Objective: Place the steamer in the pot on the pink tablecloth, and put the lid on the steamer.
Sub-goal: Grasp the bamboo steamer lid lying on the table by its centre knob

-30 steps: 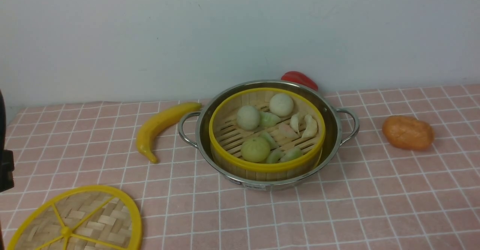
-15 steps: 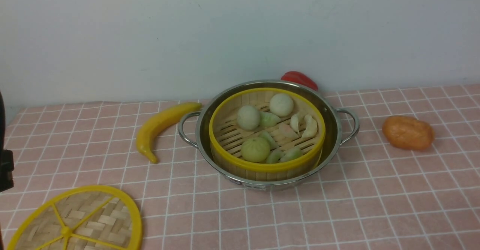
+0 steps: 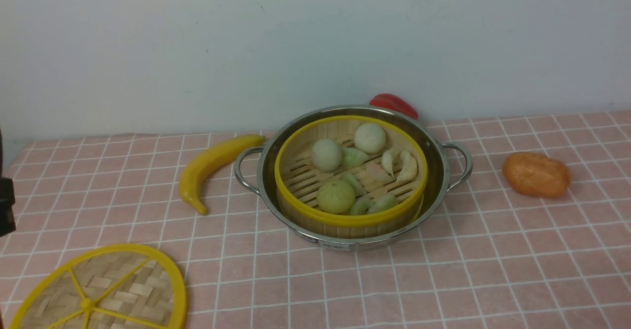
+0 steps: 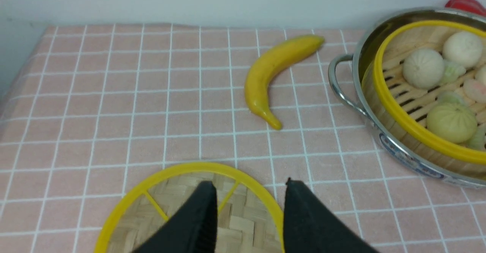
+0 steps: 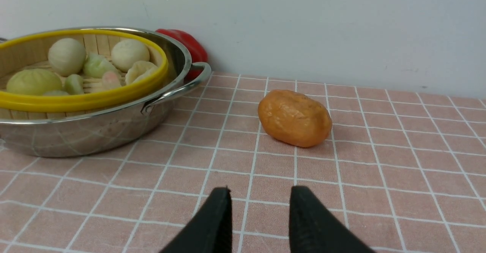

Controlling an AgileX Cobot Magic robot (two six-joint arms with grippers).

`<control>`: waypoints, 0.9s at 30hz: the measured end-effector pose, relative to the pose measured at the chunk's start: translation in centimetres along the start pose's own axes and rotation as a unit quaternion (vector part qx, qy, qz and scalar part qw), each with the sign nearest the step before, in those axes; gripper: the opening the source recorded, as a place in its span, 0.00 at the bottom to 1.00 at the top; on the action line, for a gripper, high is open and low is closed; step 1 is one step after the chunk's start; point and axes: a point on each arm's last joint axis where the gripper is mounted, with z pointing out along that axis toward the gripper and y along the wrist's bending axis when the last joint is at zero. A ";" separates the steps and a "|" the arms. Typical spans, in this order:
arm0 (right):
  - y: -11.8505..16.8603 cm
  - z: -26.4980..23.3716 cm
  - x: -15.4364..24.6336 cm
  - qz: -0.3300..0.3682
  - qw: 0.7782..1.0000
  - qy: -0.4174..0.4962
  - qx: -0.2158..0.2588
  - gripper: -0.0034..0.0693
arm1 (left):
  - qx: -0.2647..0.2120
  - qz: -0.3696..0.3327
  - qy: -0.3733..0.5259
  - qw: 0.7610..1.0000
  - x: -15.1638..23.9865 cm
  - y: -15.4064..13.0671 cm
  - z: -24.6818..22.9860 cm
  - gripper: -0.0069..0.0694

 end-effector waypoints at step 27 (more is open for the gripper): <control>0.0 0.0 0.0 0.003 1.000 0.000 -0.001 0.38 | -0.024 0.035 0.324 0.945 3.3 1.0 5.6 0.41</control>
